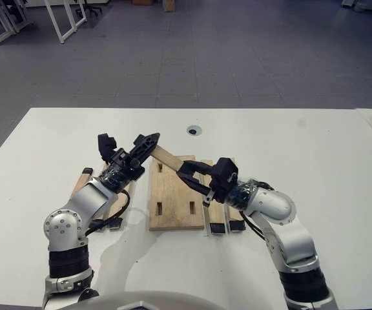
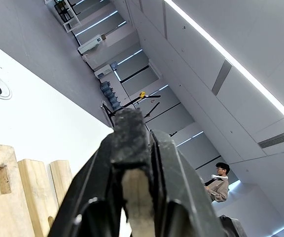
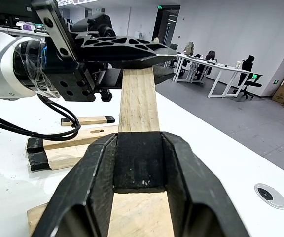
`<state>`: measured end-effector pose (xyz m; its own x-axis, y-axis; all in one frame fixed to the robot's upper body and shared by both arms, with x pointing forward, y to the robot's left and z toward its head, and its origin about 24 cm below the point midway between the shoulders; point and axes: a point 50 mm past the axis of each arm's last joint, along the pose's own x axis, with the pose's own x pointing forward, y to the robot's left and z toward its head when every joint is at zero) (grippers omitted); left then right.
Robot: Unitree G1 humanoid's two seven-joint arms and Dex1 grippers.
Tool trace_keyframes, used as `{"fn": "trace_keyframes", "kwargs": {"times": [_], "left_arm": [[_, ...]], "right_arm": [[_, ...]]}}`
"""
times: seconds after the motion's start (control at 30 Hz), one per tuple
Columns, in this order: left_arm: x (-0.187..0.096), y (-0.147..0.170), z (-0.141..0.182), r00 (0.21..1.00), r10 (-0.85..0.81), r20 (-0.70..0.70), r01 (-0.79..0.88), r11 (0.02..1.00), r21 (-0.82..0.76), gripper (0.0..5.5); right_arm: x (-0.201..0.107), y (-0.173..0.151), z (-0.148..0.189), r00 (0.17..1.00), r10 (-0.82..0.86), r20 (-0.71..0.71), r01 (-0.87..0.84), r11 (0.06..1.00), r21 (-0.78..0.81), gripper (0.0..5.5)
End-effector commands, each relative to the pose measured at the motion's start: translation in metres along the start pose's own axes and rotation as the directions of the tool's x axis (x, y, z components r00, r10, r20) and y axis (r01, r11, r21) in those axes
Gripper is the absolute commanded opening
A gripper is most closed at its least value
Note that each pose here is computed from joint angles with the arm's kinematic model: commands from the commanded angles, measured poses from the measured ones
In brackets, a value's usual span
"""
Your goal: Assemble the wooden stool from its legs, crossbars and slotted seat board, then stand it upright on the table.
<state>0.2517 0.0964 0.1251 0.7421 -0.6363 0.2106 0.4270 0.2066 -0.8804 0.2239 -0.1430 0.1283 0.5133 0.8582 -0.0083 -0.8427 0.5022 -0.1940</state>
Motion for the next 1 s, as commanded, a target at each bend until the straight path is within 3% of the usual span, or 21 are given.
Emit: {"fn": "trace_keyframes", "kwargs": {"times": [0.03, 0.17, 0.2, 0.37, 0.47, 0.57, 0.7, 0.87, 1.0], "left_arm": [[-0.002, 0.007, -0.002, 0.999, 0.047, -0.011, -0.047, 0.998, -0.031, 0.47], [-0.003, 0.012, 0.001, 0.997, 0.079, 0.0, -0.079, 0.996, -0.048, 0.45], [-0.003, 0.012, 0.002, 0.996, 0.086, 0.006, -0.085, 0.995, -0.045, 0.45], [-0.004, 0.014, 0.015, 0.994, 0.103, 0.04, -0.102, 0.995, -0.023, 0.45], [-0.019, 0.024, 0.041, 0.968, 0.203, 0.145, -0.221, 0.968, 0.122, 0.45], [-0.045, 0.031, 0.08, 0.866, 0.358, 0.35, -0.483, 0.782, 0.395, 0.45], [-0.061, 0.031, 0.087, 0.792, 0.431, 0.432, -0.61, 0.545, 0.575, 0.45], [-0.08, 0.04, 0.08, 0.732, 0.521, 0.439, -0.671, 0.441, 0.596, 0.44], [-0.086, 0.045, 0.074, 0.706, 0.558, 0.436, -0.694, 0.422, 0.584, 0.44]], "right_arm": [[-0.005, -0.005, -0.003, 0.999, -0.023, -0.043, 0.023, 1.0, -0.017, 1.27], [-0.006, -0.006, -0.005, 0.999, -0.019, -0.044, 0.017, 0.999, -0.049, 1.27], [-0.006, -0.006, -0.005, 0.999, -0.013, -0.05, 0.01, 0.998, -0.055, 1.68], [-0.009, -0.009, -0.008, 0.997, -0.018, -0.075, 0.012, 0.997, -0.072, 2.69], [-0.016, -0.014, -0.016, 0.99, -0.046, -0.135, 0.031, 0.993, -0.116, 3.13], [-0.025, -0.022, -0.029, 0.969, -0.156, -0.194, 0.137, 0.985, -0.108, 3.13], [-0.025, -0.023, -0.037, 0.953, -0.217, -0.214, 0.203, 0.976, -0.085, 3.13], [-0.029, -0.019, -0.044, 0.938, -0.248, -0.24, 0.238, 0.969, -0.073, 3.13], [-0.03, -0.017, -0.046, 0.933, -0.257, -0.252, 0.244, 0.966, -0.081, 3.13]]}}
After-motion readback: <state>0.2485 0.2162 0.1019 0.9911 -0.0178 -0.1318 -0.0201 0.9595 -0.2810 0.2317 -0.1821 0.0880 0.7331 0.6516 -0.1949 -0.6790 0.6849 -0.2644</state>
